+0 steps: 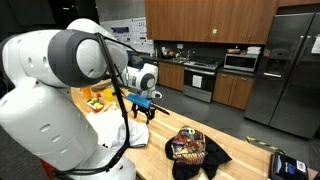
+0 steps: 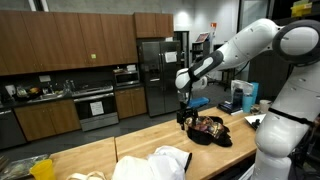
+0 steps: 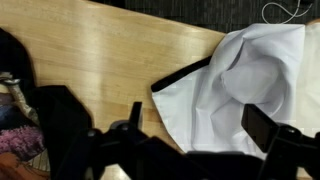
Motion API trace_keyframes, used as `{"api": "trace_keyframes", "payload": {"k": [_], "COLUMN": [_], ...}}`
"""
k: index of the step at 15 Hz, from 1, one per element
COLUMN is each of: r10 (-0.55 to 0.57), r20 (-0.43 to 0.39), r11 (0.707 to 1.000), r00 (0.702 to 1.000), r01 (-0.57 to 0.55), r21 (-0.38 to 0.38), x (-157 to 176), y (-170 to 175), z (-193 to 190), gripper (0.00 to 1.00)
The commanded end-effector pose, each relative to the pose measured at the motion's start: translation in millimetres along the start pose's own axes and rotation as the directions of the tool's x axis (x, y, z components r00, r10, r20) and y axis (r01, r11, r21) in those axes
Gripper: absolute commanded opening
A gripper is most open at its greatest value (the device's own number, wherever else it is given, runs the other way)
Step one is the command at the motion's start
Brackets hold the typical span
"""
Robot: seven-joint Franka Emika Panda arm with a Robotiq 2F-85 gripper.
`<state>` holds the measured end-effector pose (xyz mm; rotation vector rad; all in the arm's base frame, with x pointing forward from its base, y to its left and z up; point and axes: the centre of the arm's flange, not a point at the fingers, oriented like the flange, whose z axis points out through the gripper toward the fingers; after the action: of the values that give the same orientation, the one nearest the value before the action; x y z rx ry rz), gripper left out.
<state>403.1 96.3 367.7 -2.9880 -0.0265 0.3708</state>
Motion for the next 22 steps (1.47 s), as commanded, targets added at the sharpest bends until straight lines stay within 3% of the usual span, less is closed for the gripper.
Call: {"api": "trace_keyframes", "payload": {"k": [1,10,11,13,16,21,22], "r10": [0.0,0.0,-0.099,-0.219,-0.376,-0.589,-0.521], "r20": [0.0,0.0,0.0,0.028,0.094,0.217,0.192], "r11": [1.0,1.0,0.995,0.973,0.916,0.771,0.827], "r00": [1.0,1.0,0.995,0.975,0.922,0.778,0.832], "r01": [0.0,0.0,0.099,0.221,0.385,0.622,0.547], "r21": [0.0,0.0,-0.018,-0.072,-0.116,-0.137,-0.126], "x": [0,0,-9,-25,-45,-74,-58], "y": [0,0,12,36,92,166,148], "z": [0,0,-7,-19,-40,-58,-53], "gripper": [1.0,1.0,1.0,1.0,1.0,1.0,1.0]}}
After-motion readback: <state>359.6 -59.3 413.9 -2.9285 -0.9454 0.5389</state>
